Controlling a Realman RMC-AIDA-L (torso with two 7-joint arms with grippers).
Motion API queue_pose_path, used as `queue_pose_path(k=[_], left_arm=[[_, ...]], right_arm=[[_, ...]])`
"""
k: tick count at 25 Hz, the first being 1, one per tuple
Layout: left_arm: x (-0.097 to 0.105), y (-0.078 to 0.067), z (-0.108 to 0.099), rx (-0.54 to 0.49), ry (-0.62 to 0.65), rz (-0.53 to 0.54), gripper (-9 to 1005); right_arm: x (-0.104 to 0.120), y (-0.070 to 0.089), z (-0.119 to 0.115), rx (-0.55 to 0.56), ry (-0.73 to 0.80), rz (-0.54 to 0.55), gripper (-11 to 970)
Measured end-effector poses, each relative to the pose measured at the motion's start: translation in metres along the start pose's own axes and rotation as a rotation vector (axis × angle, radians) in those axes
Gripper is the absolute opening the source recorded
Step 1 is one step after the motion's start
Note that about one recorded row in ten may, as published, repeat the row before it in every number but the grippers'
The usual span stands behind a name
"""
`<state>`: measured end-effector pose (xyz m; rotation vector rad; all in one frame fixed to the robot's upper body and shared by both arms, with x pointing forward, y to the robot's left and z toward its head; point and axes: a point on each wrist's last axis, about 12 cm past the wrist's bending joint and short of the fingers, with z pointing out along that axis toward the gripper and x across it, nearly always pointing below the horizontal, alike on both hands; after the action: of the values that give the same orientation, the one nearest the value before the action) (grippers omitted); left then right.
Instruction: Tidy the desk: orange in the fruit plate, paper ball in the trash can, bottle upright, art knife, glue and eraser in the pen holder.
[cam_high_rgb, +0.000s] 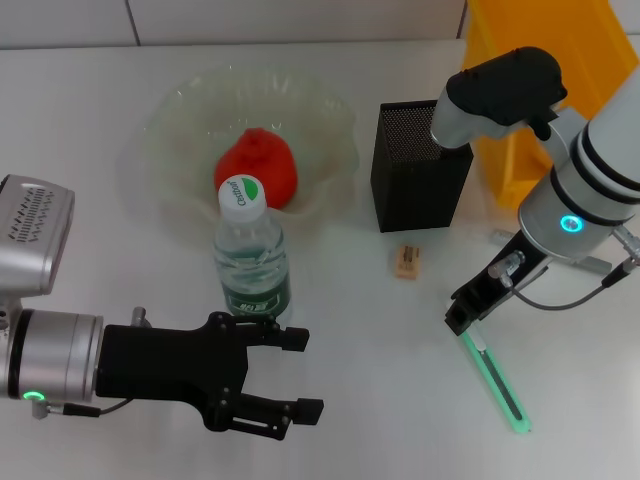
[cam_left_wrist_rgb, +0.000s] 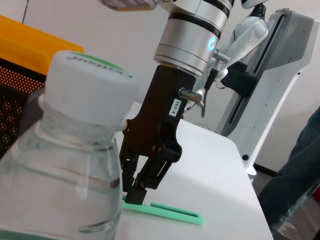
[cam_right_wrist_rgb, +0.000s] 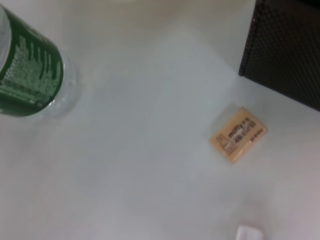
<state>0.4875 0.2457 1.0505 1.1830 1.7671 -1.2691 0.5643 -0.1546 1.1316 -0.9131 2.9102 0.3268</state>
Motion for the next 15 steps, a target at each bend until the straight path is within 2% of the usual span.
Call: queue_pose_path(k=[15], left_arm=[[0.0012, -0.0004, -0.0008, -0.003, 0.000, 0.009, 870]], right_arm=[[0.0011, 0.0008, 0.0028, 0.003, 0.015, 0.001, 307]])
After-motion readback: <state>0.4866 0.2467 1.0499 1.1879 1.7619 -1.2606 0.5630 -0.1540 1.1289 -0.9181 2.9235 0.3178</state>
